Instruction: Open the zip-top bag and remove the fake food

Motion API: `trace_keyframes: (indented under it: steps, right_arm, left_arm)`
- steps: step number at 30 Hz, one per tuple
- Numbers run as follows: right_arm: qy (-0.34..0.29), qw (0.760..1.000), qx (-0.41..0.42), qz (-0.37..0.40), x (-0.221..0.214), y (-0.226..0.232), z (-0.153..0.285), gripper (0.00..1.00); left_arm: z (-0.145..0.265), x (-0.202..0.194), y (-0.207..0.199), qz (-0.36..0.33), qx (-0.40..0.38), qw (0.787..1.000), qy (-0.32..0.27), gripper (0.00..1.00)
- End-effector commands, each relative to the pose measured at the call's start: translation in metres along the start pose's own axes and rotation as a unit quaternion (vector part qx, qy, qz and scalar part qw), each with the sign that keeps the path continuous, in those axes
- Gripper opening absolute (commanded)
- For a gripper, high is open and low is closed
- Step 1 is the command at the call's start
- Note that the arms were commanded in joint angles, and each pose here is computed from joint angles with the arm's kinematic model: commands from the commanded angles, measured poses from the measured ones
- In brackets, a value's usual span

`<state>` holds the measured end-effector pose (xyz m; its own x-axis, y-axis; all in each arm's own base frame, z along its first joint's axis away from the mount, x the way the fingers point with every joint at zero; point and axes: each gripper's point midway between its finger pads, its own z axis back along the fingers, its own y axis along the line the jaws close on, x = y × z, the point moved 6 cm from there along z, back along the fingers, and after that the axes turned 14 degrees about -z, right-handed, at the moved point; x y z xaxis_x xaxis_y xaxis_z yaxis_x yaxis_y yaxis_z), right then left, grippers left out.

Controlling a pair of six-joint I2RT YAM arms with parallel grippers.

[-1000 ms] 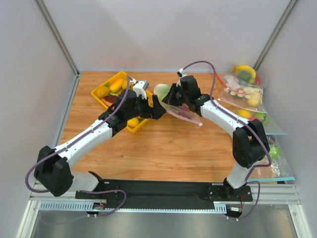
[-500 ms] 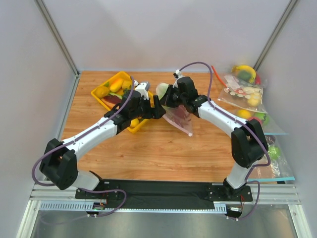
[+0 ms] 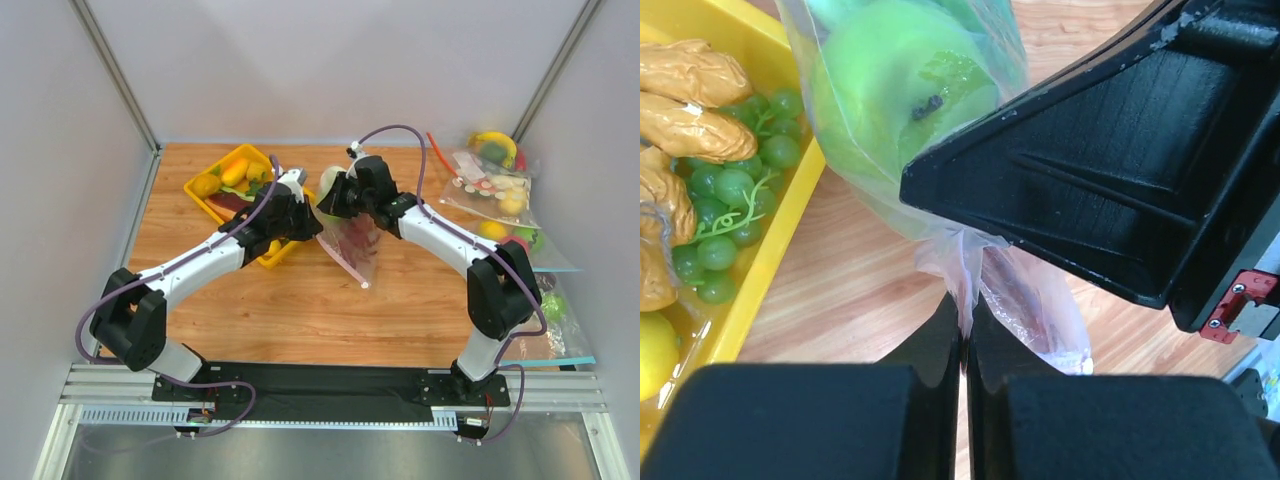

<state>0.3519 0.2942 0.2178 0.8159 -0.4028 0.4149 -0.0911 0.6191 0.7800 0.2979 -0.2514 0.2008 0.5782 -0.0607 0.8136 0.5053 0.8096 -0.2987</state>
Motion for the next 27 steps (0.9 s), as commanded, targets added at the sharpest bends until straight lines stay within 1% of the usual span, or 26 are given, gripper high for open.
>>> trace_keyframes:
  steps: [1, 3, 4, 5, 6, 7, 8, 9, 10, 11, 13, 14, 15, 17, 18, 19, 21, 22, 24, 25, 27]
  right_arm:
    - [-0.046, 0.998, 0.014, 0.045, 0.014, 0.021, 0.022, 0.03]
    - [-0.064, 0.996, -0.003, 0.063, 0.020, 0.018, 0.030, 0.16]
    - [-0.083, 0.994, -0.019, 0.068, 0.026, 0.016, 0.039, 0.22]
    - [-0.092, 0.992, -0.028, 0.087, 0.030, 0.013, 0.044, 0.38]
    - [-0.099, 0.990, -0.037, 0.093, 0.031, 0.009, 0.049, 0.49]
    - [-0.112, 0.987, -0.039, 0.105, 0.035, 0.010, 0.061, 0.57]
    - [-0.128, 0.982, -0.056, 0.126, 0.040, 0.006, 0.067, 0.67]
    - [-0.134, 0.979, -0.060, 0.140, 0.041, 0.006, 0.073, 0.70]
    - [-0.160, 0.972, -0.082, 0.149, 0.044, 0.000, 0.084, 0.72]
    - [-0.169, 0.967, -0.090, 0.167, 0.045, -0.002, 0.090, 0.75]
    - [-0.186, 0.961, -0.088, 0.185, 0.043, -0.004, 0.107, 0.76]
    - [-0.189, 0.959, -0.084, 0.196, 0.041, -0.005, 0.111, 0.76]
    - [-0.202, 0.954, -0.069, 0.212, 0.041, 0.001, 0.126, 0.76]
    - [-0.198, 0.951, -0.045, 0.233, 0.031, 0.000, 0.133, 0.76]
    - [-0.208, 0.944, -0.029, 0.254, 0.030, 0.006, 0.145, 0.76]
    - [-0.195, 0.943, -0.021, 0.268, 0.020, 0.004, 0.145, 0.76]
    - [-0.194, 0.937, -0.008, 0.292, 0.013, 0.009, 0.154, 0.76]
    - [-0.184, 0.933, -0.003, 0.309, 0.006, 0.011, 0.155, 0.75]
    - [-0.175, 0.932, -0.002, 0.317, -0.002, 0.008, 0.156, 0.75]
    - [-0.154, 0.932, 0.020, 0.327, -0.012, 0.013, 0.154, 0.75]
    - [-0.140, 0.931, 0.027, 0.337, -0.020, 0.014, 0.151, 0.74]
  left_arm:
    - [0.004, 0.027, -0.012, -0.007, -0.023, 0.999, -0.036, 0.00]
    - [0.008, 0.032, -0.013, -0.016, -0.023, 0.999, -0.039, 0.00]
    - [0.010, 0.035, -0.014, -0.019, -0.024, 0.999, -0.043, 0.00]
    - [0.012, 0.037, -0.014, -0.023, -0.023, 0.998, -0.044, 0.00]
    - [0.014, 0.042, -0.014, -0.025, -0.025, 0.998, -0.050, 0.00]
    - [0.017, 0.045, -0.016, -0.026, -0.030, 0.998, -0.052, 0.00]
    - [0.019, 0.048, -0.016, -0.027, -0.032, 0.998, -0.054, 0.00]
    - [0.021, 0.054, -0.015, -0.027, -0.033, 0.997, -0.060, 0.00]
    - [0.023, 0.056, -0.016, -0.030, -0.037, 0.997, -0.060, 0.00]
    - [0.025, 0.061, -0.017, -0.034, -0.038, 0.997, -0.065, 0.00]
    - [0.026, 0.063, -0.015, -0.039, -0.037, 0.997, -0.059, 0.00]
    - [0.026, 0.065, -0.014, -0.044, -0.037, 0.997, -0.058, 0.00]
    - [0.027, 0.070, -0.012, -0.044, -0.033, 0.997, -0.058, 0.00]
    - [0.029, 0.080, -0.010, -0.043, -0.036, 0.996, -0.064, 0.00]
    - [0.030, 0.083, -0.009, -0.042, -0.039, 0.996, -0.065, 0.00]
    - [0.031, 0.085, -0.010, -0.039, -0.048, 0.996, -0.065, 0.00]
    - [0.031, 0.092, -0.007, -0.036, -0.050, 0.996, -0.071, 0.00]
    - [0.031, 0.094, -0.007, -0.036, -0.055, 0.995, -0.071, 0.00]
    - [0.029, 0.098, -0.006, -0.034, -0.057, 0.995, -0.069, 0.00]
    - [0.029, 0.099, -0.006, -0.034, -0.064, 0.995, -0.068, 0.00]
    - [0.027, 0.102, -0.005, -0.033, -0.067, 0.995, -0.064, 0.00]
